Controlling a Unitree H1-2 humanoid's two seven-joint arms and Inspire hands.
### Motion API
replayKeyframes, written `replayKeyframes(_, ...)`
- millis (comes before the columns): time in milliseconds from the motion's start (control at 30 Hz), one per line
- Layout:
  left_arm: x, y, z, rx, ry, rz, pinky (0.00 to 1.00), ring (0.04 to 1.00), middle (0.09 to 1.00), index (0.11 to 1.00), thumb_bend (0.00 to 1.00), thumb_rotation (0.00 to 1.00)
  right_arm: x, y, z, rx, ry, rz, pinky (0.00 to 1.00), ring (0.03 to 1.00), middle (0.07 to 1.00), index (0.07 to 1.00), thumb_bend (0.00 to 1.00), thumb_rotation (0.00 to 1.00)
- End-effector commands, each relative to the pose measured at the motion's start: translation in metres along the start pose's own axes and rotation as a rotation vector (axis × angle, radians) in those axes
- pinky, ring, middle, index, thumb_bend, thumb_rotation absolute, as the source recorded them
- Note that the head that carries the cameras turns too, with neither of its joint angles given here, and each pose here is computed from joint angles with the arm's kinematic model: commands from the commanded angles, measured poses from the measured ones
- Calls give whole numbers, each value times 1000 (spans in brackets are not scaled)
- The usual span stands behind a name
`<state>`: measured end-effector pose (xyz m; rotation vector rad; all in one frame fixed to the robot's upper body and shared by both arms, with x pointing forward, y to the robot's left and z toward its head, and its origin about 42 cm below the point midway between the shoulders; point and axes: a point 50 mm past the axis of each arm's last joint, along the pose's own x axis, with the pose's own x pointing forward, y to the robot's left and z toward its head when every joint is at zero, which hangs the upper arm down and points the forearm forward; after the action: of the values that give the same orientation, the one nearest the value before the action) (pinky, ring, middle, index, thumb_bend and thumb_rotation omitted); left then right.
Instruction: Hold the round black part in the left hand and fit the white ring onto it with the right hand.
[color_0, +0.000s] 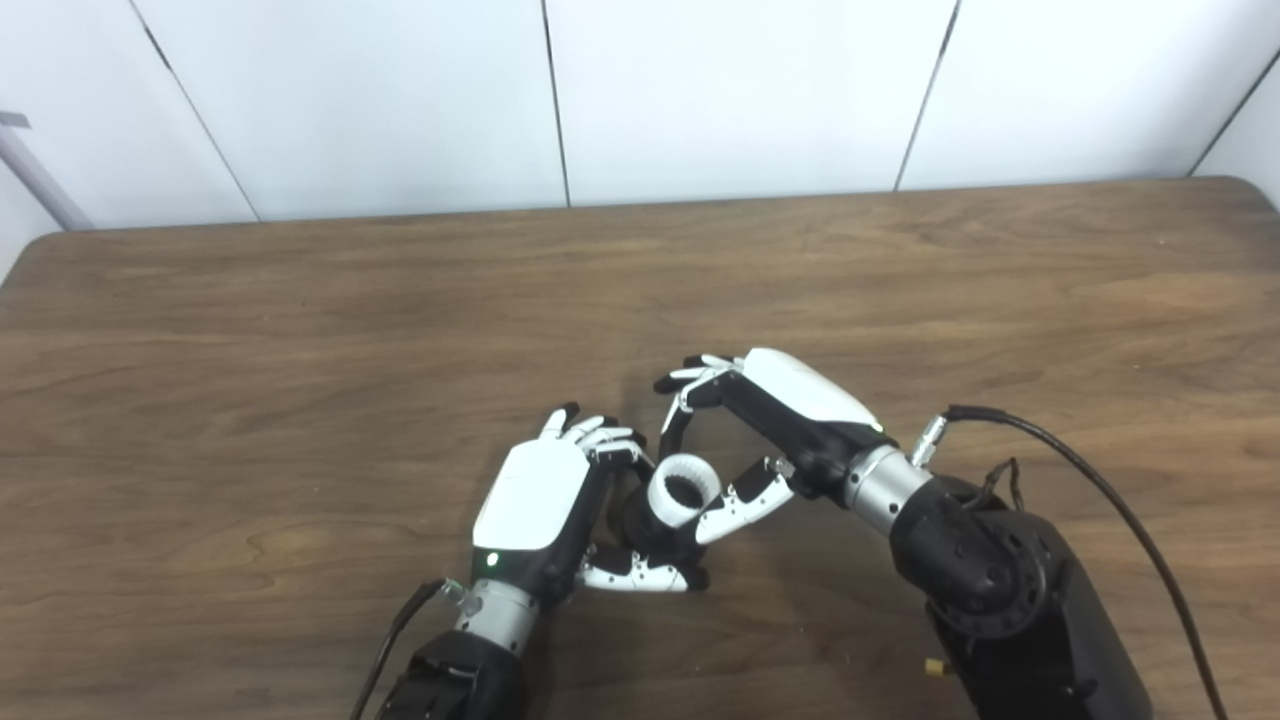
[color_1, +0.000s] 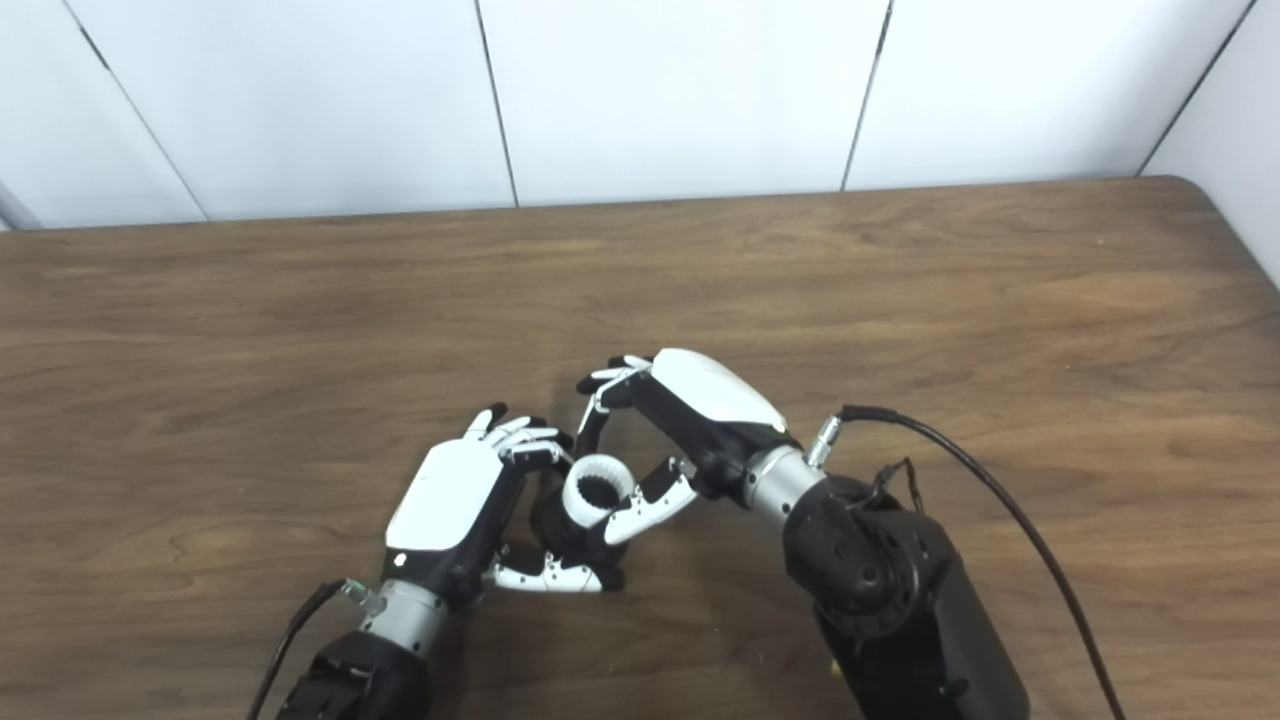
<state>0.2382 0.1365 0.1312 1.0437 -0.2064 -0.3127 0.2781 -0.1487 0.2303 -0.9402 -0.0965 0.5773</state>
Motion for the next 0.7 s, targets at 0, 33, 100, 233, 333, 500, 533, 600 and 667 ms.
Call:
replayKeyframes(0, 2, 3, 3, 24, -5, 8, 986, 876, 787, 486, 521, 54, 2, -6, 7, -19, -53, -53, 1000, 960, 860, 482, 524, 131)
replayKeyframes(33, 2, 3, 3, 24, -6, 9, 982, 874, 785, 486, 521, 54, 2, -6, 7, -18, -56, -54, 1000, 960, 860, 482, 524, 131)
replayKeyframes(100, 2, 3, 4, 24, -6, 10, 980, 874, 784, 486, 521, 54, 2, -5, 8, -17, -61, -56, 1000, 960, 860, 482, 524, 131)
replayKeyframes(233, 2, 2, 5, 25, -4, 8, 983, 875, 785, 486, 521, 54, 2, -4, 8, -12, -66, -57, 1000, 963, 862, 482, 524, 130)
replayKeyframes(333, 1, 2, 5, 24, -1, 4, 988, 878, 787, 486, 521, 54, 3, -3, 9, -18, -65, -49, 1000, 964, 864, 483, 524, 131)
replayKeyframes(500, 2, 2, 7, 20, -4, 7, 984, 876, 786, 486, 521, 55, 3, 0, 7, -9, -62, -47, 1000, 963, 861, 483, 524, 131)
replayKeyframes(533, 2, 2, 7, 21, -4, 7, 983, 875, 785, 486, 522, 54, 4, 1, 6, -8, -62, -47, 1000, 963, 860, 482, 524, 131)
replayKeyframes(600, 2, 2, 7, 21, -5, 9, 986, 877, 786, 486, 522, 54, 4, 1, 5, -7, -60, -47, 1000, 963, 859, 482, 524, 131)
replayKeyframes(667, 3, 2, 7, 17, -4, 10, 987, 878, 785, 486, 522, 54, 4, 1, 4, -10, -58, -48, 1000, 962, 858, 482, 524, 131)
